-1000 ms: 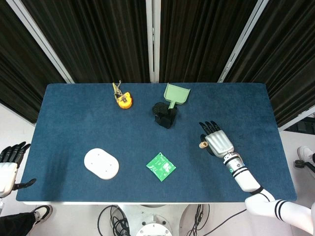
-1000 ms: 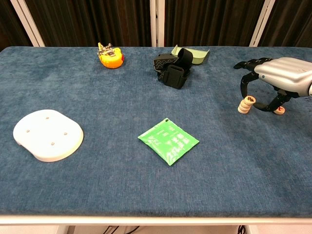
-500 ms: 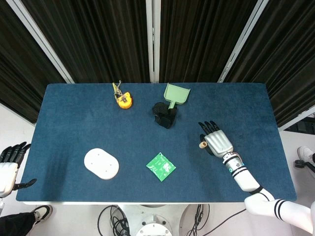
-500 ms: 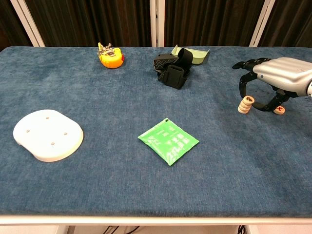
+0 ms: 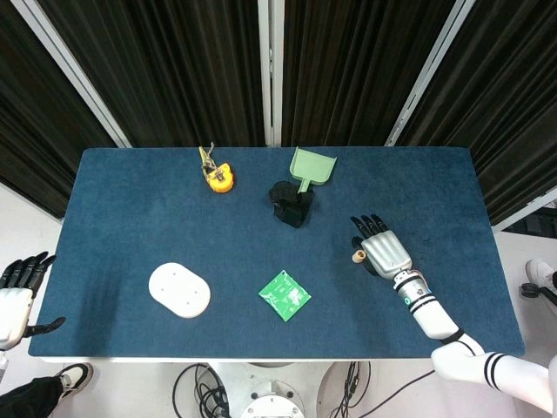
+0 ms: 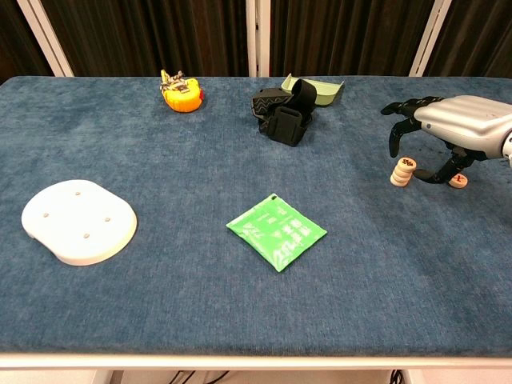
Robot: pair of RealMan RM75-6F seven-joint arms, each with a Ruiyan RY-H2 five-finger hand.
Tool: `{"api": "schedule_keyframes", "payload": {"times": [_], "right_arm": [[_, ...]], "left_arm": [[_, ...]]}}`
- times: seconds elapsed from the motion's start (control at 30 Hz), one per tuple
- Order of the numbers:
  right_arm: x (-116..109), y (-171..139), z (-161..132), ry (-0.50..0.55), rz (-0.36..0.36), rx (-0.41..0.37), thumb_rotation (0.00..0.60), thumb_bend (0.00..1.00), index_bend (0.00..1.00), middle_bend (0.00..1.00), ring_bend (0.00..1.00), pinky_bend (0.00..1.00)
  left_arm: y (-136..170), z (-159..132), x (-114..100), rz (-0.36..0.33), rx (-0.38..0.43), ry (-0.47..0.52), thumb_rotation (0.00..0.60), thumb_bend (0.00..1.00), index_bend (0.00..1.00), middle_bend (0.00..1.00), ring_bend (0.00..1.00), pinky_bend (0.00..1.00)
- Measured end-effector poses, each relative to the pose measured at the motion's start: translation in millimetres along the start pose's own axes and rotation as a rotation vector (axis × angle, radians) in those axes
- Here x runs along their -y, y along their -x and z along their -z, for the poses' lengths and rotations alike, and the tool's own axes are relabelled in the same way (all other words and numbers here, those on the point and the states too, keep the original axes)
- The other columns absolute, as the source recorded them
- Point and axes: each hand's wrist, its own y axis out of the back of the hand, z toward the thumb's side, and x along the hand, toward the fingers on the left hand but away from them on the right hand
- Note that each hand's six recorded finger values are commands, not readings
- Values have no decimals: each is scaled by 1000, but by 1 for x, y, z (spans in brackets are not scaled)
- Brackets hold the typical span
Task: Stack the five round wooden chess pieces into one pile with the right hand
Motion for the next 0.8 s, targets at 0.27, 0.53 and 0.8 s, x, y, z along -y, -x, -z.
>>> {"api": "schedule_keyframes", "payload": {"times": [0.27,0.53,0.8], "right_arm": [[-12,-8,15,-4,43,29,600,304,339,7,0,0],[4,-27,59,-10,-9,132,600,244,318,1,0,0],[20,-32,65,-5,-40,139,600,219,314,4,0,0]], "left_arm": [[1,0,-1,-3,3,5,600,70,0,0,0,0],[1,-2,0,0,10,0,600,70,0,0,0,0],[0,-3,2,7,6,-5,600,70,0,0,0,0]]}}
